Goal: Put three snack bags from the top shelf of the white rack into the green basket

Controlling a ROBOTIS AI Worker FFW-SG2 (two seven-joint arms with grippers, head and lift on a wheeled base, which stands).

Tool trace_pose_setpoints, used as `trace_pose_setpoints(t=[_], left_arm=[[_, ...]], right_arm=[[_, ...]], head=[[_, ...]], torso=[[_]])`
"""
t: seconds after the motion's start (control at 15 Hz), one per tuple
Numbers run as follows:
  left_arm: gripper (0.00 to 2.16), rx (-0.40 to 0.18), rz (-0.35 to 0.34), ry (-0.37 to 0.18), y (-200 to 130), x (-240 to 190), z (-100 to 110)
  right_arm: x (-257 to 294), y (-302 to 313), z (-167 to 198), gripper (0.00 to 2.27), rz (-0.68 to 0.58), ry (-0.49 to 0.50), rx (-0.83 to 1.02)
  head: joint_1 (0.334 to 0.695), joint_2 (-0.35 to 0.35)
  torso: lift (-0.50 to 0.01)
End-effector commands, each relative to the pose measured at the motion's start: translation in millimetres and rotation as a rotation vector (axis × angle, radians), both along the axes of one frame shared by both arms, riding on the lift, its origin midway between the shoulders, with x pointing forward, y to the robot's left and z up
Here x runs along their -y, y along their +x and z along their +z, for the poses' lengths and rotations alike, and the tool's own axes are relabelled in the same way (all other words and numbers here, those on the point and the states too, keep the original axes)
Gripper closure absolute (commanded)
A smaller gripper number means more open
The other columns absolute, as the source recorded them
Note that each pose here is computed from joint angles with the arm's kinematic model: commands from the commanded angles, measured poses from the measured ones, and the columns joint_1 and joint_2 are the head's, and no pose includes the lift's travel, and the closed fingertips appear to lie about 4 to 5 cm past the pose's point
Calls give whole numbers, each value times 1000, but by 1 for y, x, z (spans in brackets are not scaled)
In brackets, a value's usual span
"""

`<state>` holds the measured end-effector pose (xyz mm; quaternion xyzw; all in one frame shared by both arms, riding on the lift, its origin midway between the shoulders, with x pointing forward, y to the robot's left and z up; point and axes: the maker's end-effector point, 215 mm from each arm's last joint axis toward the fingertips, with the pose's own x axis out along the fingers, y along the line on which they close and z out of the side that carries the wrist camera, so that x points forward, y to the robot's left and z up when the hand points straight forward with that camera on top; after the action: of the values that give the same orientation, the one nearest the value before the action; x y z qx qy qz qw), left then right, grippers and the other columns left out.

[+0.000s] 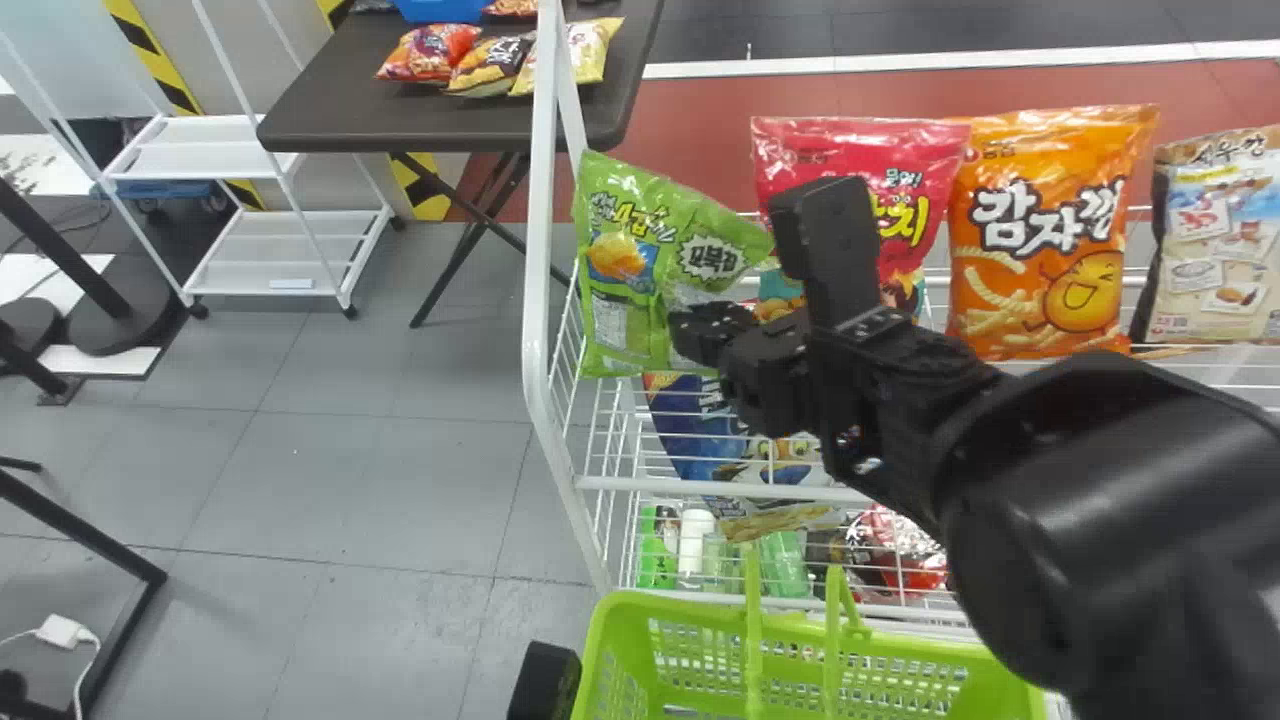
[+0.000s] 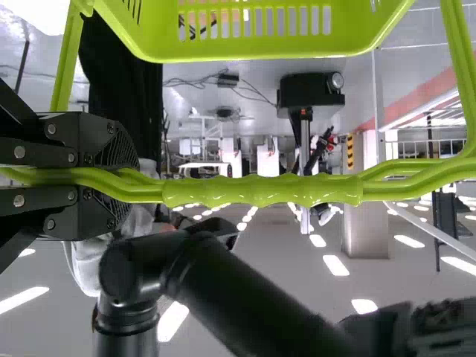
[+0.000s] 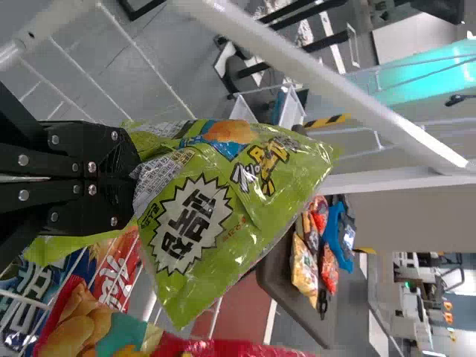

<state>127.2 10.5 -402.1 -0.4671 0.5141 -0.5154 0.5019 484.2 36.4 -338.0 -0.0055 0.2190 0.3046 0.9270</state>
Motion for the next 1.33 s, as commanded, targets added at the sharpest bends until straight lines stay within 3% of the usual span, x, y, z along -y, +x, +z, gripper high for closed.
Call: trace_pose_setpoints(t=[0.0,0.2,0.33,0.4,0.47,0.67,0.73,0.8,1.0,1.27], left_arm=[[2142,-3,-1,0,-4,2,2],[2142,-2,9,11,-6,1,2],[2142,1,13,23,-4,2,0],[2142,5,11,37,-4,3,-3],[2142,9,6,48,-5,5,-4],[2142,20,-2,83,-6,10,-10],[2142,24,-7,92,-7,13,-11],[2142,26,-17,102,-9,16,-13],[2142,34,-22,108,-9,19,-13],[2142,63,-20,129,-6,19,-10]], right_arm=[[61,-29,5,2159,-61,-53,0],[159,-79,5,2159,-180,-169,-50],[210,-121,-4,2159,-248,-180,-146],[232,-146,-11,2159,-272,-196,-205],[244,-168,-21,2159,-282,-194,-268],[234,-228,-27,2159,-270,20,-465],[225,-238,-19,2159,-256,130,-503],[225,-240,-9,2159,-230,176,-496],[226,-244,-2,2155,-211,229,-501],[233,-261,-43,2155,-248,253,-618]], head=[[695,124],[695,-56],[695,-175],[695,-295],[695,-350],[695,-350],[695,-350],[695,-350],[695,-350],[695,-350]], torso=[[0],[0],[0],[0],[0],[0],[0],[0],[0],[0]])
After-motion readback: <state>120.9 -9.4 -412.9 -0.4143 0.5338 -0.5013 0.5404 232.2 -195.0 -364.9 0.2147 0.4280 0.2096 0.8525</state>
